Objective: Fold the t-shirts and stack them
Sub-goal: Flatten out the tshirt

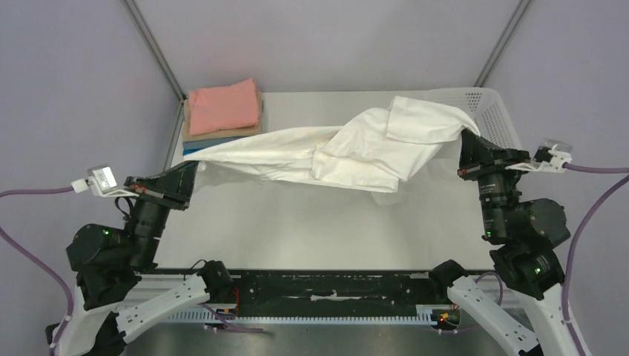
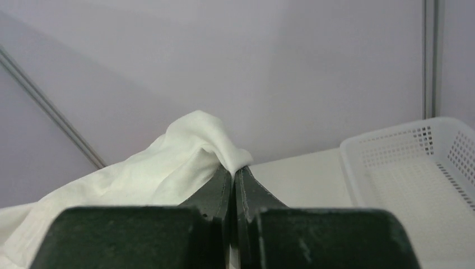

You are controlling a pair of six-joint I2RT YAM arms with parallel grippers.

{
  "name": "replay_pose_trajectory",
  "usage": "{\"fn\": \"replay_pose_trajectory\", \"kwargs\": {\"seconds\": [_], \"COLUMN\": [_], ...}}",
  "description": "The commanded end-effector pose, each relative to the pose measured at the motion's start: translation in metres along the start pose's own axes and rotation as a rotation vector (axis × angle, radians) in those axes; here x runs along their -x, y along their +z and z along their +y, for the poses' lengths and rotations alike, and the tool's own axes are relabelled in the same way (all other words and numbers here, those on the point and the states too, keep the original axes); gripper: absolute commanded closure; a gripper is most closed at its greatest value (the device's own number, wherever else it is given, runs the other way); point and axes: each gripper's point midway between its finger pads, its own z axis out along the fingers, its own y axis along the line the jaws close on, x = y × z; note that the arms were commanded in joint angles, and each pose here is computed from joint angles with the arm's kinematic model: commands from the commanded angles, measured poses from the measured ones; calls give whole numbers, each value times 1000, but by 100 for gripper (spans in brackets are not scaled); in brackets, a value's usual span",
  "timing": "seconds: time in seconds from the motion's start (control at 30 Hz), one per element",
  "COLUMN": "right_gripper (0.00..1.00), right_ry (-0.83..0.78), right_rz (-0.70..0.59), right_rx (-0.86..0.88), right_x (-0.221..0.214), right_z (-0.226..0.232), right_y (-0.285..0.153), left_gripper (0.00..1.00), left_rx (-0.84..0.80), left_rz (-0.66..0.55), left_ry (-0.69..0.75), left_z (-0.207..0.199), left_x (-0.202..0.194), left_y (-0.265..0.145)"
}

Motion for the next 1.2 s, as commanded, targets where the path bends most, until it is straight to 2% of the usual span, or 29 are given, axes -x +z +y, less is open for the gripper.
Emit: {"fn": "replay_pose_trajectory", "kwargs": {"seconds": [0.0, 0.2, 0.3, 0.4, 0.53, 0.6, 0.67, 0.77, 0.83, 0.87, 0.93, 1.0, 1.1, 1.13, 1.17], "right_gripper": [100, 100, 100, 100, 100, 100, 100, 100, 99, 96, 92, 89, 80, 68, 46], "right_ry": [-38, -41, -49, -70, -128, -183, -233, -272, -216, -190, -152, -143, -193, -221, -245], "right_rz": [-78, -80, -36, 42, 196, 294, 398, 571, 696, 742, 819, 864, 885, 877, 878], "right_rx": [113, 179, 170, 107, -27, -100, -181, -243, -238, -243, -248, -269, -330, -347, -361], "right_x": [45, 60, 50, 23, -47, -94, -144, -221, -276, -298, -333, -355, -362, -359, -356], "right_z": [19, 33, 34, 26, 3, -12, -32, -65, -88, -101, -119, -134, -154, -158, -160], "right_y": [-15, -20, -13, 1, 25, 36, 41, 40, 34, 30, 21, 18, 30, 37, 42], "left_gripper": [98, 98, 98, 98, 98, 98, 98, 98, 98, 97, 92, 79, 46, 38, 34], "left_rx": [-123, -164, -99, 73, 479, 577, 637, 657, 694, 716, 746, 786, 828, 841, 841], "left_rz": [-46, -62, -64, -81, -167, -149, -121, 91, 224, 279, 377, 493, 601, 634, 659], "left_ry": [11, 4, 31, 111, 310, 438, 454, 368, 367, 369, 362, 353, 352, 350, 346], "left_z": [-14, -23, -21, -6, 33, 39, 57, 122, 165, 182, 214, 246, 273, 278, 278], "left_x": [33, 49, 50, 42, 26, 0, -21, -76, -123, -145, -186, -227, -259, -265, -270], "left_y": [-20, -26, -14, 11, 46, 69, 93, 140, 164, 173, 193, 211, 239, 248, 255]}}
